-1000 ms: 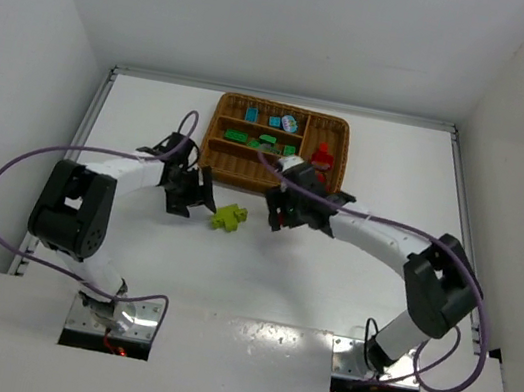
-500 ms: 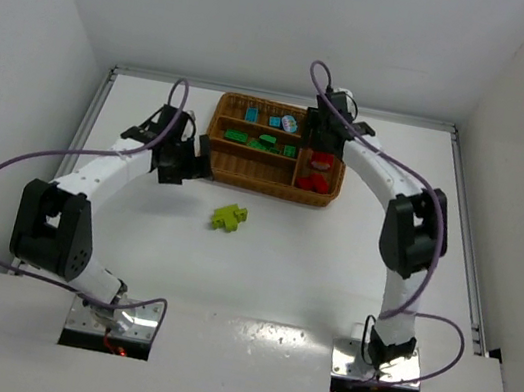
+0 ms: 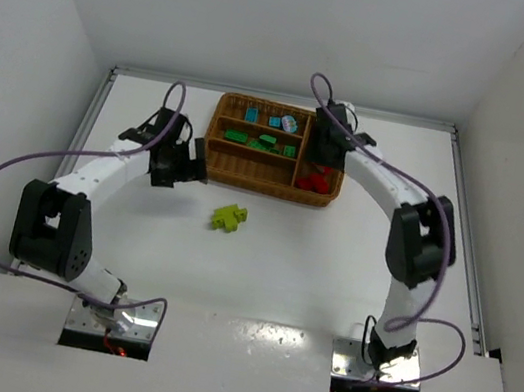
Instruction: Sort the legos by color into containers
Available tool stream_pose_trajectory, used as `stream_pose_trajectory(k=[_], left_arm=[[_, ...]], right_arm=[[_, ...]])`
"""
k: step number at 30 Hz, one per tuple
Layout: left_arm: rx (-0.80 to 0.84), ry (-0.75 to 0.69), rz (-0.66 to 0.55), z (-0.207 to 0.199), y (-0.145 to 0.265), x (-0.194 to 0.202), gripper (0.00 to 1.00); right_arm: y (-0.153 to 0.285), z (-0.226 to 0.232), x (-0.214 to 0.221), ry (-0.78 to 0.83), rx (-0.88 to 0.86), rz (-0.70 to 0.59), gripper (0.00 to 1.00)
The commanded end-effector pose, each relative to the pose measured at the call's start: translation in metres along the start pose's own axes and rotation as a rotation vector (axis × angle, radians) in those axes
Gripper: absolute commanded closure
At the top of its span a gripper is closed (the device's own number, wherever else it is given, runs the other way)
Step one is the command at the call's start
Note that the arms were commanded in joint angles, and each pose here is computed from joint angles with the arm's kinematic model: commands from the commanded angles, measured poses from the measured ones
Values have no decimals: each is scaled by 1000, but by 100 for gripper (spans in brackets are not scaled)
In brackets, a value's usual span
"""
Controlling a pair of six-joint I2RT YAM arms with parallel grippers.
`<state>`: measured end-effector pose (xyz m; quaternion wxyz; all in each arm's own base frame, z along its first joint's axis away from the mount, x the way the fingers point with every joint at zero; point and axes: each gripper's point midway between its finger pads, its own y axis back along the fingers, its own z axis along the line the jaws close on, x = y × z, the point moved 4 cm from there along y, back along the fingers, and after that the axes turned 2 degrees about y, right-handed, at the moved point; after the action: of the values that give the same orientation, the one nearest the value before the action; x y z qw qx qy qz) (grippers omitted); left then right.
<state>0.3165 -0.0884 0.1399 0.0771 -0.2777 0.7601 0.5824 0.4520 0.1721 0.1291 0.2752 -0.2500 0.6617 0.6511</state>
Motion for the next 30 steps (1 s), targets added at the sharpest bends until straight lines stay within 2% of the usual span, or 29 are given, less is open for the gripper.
stream_pose_trajectory(k=[1, 3, 7, 8, 9, 11, 14, 24, 28, 30], left_arm=[[-75, -6, -18, 18, 3, 6, 6], [-102, 11, -33, 26, 6, 9, 7], [-120, 79, -44, 36, 6, 21, 10], [-118, 99, -59, 38, 7, 19, 10], [-116, 120, -82, 40, 7, 20, 10], [-112, 144, -100, 43, 6, 21, 10], [-95, 144, -90, 41, 6, 24, 10], [-41, 118, -34, 36, 0, 27, 11], [-37, 98, -21, 36, -2, 29, 11], [-15, 87, -9, 33, -3, 28, 11]], right_arm=[[52, 37, 8, 21, -214, -86, 48], [74, 61, 30, 74, -292, -66, 50], [90, 105, 89, 210, -450, 75, 47], [96, 118, 105, 254, -497, 113, 45], [99, 131, 117, 274, -562, 171, 37], [109, 153, 127, 295, -622, 225, 31], [105, 167, 146, 301, -606, 270, 31], [72, 165, 151, 323, -410, 222, 34], [60, 166, 152, 334, -377, 205, 39], [57, 169, 149, 355, -386, 190, 45]])
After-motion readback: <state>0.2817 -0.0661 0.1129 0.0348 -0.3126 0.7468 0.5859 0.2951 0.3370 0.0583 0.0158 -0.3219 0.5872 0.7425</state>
